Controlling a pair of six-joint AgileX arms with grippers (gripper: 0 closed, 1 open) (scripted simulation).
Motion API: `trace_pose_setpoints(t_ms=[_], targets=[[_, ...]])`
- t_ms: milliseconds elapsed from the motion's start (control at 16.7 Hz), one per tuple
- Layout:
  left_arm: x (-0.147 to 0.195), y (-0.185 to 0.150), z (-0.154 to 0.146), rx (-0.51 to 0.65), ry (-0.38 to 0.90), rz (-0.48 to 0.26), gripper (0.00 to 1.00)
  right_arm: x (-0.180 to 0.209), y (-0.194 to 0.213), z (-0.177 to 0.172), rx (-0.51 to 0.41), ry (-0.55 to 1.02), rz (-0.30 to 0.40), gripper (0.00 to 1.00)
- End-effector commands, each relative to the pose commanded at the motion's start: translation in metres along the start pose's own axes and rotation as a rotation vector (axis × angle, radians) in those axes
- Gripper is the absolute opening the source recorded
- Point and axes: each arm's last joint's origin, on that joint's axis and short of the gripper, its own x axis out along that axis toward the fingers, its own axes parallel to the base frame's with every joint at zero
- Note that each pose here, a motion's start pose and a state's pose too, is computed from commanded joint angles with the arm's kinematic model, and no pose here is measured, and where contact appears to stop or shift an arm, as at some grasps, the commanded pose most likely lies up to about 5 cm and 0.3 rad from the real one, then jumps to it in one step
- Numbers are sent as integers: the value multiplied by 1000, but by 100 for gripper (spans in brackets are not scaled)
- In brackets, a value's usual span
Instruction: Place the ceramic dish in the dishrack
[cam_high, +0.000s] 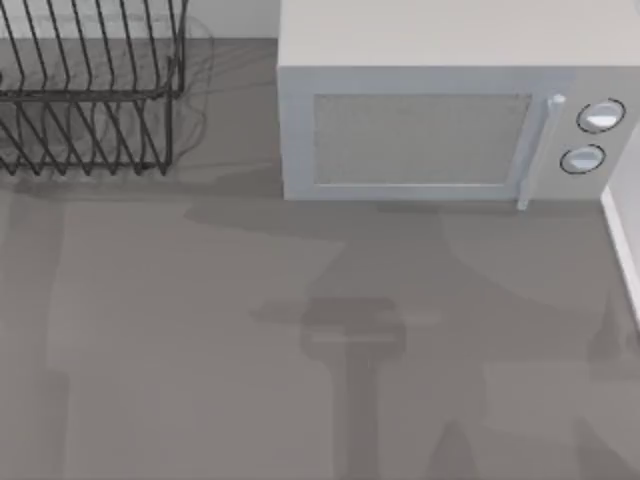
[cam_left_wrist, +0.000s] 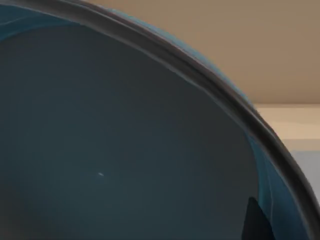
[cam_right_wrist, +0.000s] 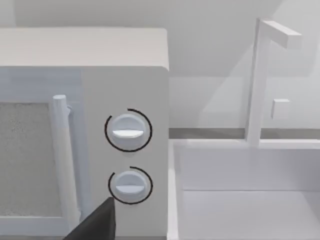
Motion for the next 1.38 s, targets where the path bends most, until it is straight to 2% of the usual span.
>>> trace_pose_setpoints(t_ms=[240,480,600,900,1380], targets=[[53,-2,-64,6,-24,0,0,0,0,0,0,0,0,100],[76,-10,-120,2,-16,-1,0,0,0,0,0,0,0,100],[79,-12,-135,0,-5,-1,0,0,0,0,0,0,0,100],[79,-13,-138,-1,-4,-1,0,0,0,0,0,0,0,100],[79,-13,-138,-1,-4,-1,60,0,0,0,0,0,0,100]])
